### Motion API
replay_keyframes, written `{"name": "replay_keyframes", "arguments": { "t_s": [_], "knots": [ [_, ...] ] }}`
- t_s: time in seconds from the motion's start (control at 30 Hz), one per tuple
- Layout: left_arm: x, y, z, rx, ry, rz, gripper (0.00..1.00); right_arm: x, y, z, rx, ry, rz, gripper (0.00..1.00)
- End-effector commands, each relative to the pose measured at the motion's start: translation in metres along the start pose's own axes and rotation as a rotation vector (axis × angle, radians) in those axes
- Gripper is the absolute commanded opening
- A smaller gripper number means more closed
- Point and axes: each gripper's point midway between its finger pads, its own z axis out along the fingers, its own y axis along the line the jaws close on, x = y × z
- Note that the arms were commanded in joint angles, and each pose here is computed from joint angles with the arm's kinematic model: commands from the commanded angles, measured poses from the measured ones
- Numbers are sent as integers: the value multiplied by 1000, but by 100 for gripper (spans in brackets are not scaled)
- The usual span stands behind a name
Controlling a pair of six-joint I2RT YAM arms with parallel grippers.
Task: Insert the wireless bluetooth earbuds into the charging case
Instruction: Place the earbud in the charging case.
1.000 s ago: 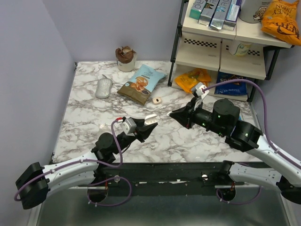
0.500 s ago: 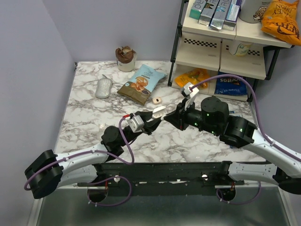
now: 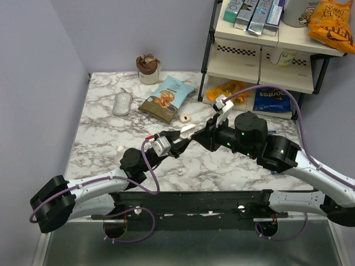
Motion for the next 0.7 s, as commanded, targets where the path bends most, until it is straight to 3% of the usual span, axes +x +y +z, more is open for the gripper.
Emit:
{"name": "replay_keyframes", "arguments": {
  "t_s": [0.0, 0.67],
  "knots": [
    [-21, -3, 7, 27, -73, 10, 0, -19, 5, 2, 1, -55, 1, 1],
    [-26, -3, 9, 28, -87, -7, 0, -20, 3, 18, 31, -54, -11, 1]
  ]
}}
